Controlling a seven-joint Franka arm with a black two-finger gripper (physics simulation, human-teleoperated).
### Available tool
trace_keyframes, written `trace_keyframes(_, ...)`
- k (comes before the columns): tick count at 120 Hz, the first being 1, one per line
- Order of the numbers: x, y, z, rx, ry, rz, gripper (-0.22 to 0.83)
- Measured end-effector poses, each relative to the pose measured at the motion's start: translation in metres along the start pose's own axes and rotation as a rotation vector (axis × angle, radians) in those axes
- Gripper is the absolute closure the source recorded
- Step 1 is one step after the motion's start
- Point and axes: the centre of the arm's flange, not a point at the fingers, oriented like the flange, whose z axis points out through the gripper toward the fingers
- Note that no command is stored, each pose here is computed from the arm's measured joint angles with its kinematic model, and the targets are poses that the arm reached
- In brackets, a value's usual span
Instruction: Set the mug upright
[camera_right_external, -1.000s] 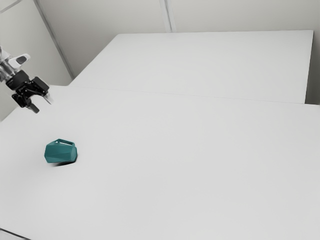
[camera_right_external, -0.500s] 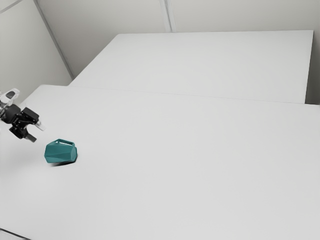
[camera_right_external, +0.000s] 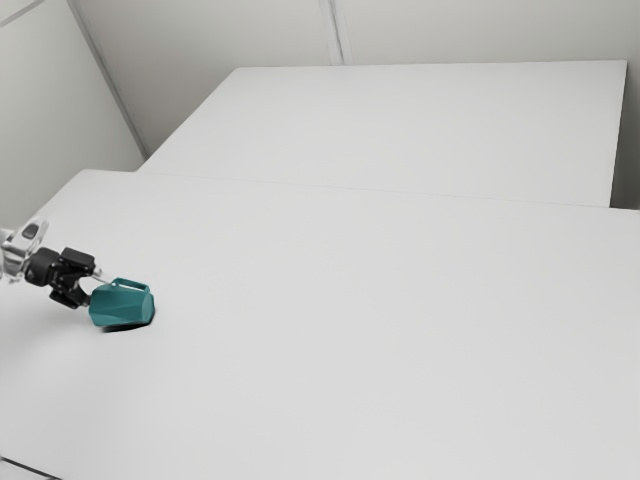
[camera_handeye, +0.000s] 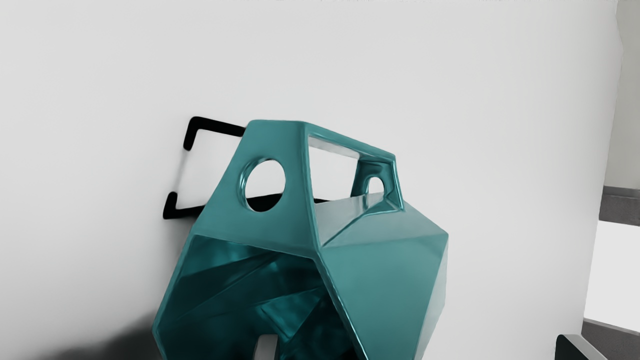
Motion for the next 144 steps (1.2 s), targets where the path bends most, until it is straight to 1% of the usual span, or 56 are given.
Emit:
trace_keyframes(20,0.001,0.001,0.002,-0.041,0.035,0.034,0.00)
trace_keyframes(24,0.001,0.001,0.003,-0.047,0.038,0.041,0.03)
trace_keyframes(28,0.001,0.002,0.003,-0.052,0.040,0.047,0.09)
trace_keyframes(42,0.002,0.003,0.004,-0.062,0.042,0.068,0.39)
trace_keyframes(48,0.002,0.004,0.005,-0.066,0.041,0.077,0.49)
trace_keyframes(57,0.004,0.007,0.009,-0.073,0.037,0.093,0.60)
trace_keyframes(68,0.008,0.014,0.013,-0.082,0.029,0.117,0.67)
trace_keyframes(80,0.012,0.022,0.017,-0.089,0.025,0.142,0.72)
trace_keyframes(96,0.015,0.036,0.014,-0.089,0.028,0.179,0.75)
trace_keyframes(117,0.026,0.092,0.008,-0.072,0.024,0.285,0.77)
trace_keyframes(128,0.033,0.138,0.010,-0.011,-0.021,0.360,0.77)
trace_keyframes(144,0.043,0.210,0.034,0.159,-0.139,0.477,0.77)
